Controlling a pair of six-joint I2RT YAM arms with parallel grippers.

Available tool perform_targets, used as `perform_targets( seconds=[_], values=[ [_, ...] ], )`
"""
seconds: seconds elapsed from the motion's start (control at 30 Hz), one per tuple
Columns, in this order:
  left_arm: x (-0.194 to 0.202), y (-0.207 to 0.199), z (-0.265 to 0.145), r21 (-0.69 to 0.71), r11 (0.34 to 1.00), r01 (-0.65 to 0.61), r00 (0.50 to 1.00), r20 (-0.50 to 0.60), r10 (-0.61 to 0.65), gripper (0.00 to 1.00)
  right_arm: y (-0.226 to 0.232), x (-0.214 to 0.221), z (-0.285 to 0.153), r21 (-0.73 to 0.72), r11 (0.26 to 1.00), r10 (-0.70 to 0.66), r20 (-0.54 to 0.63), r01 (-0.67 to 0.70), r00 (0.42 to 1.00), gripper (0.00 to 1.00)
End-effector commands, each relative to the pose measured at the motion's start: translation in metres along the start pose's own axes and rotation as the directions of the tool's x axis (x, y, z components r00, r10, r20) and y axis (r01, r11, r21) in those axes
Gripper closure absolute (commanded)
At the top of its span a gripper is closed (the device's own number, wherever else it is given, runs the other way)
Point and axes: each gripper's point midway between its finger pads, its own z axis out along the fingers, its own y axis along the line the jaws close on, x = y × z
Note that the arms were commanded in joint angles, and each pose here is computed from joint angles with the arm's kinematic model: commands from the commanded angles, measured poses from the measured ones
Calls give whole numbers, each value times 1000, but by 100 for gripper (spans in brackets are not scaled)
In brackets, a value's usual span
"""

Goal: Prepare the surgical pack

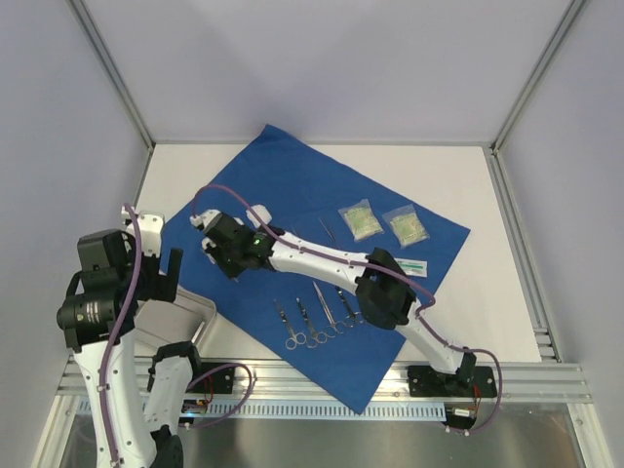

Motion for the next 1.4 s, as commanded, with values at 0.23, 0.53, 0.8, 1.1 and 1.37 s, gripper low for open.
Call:
perform_targets(
  seconds=[0.23,0.53,0.8,1.1,1.37],
  values=[
    [2,-20,-21,95,995,-6,999,37,2,0,137,-32,5,-188,969,-119,223,163,967,100],
    [3,-24,-23,115,993,-5,999,36,1,0,123,-15,41,-32,989,-137,210,147,968,100],
    [-3,-17,-30,78,997,1,998,60,-6,0,129,17,60,-55,990,-122,143,131,982,100],
    [-25,-9,-56,35,999,-2,986,164,-3,0,134,26,65,-44,985,-159,141,166,977,99],
    [-49,-6,-93,4,1000,-23,954,301,20,0,133,29,68,-40,984,-165,137,172,977,100]
  ],
)
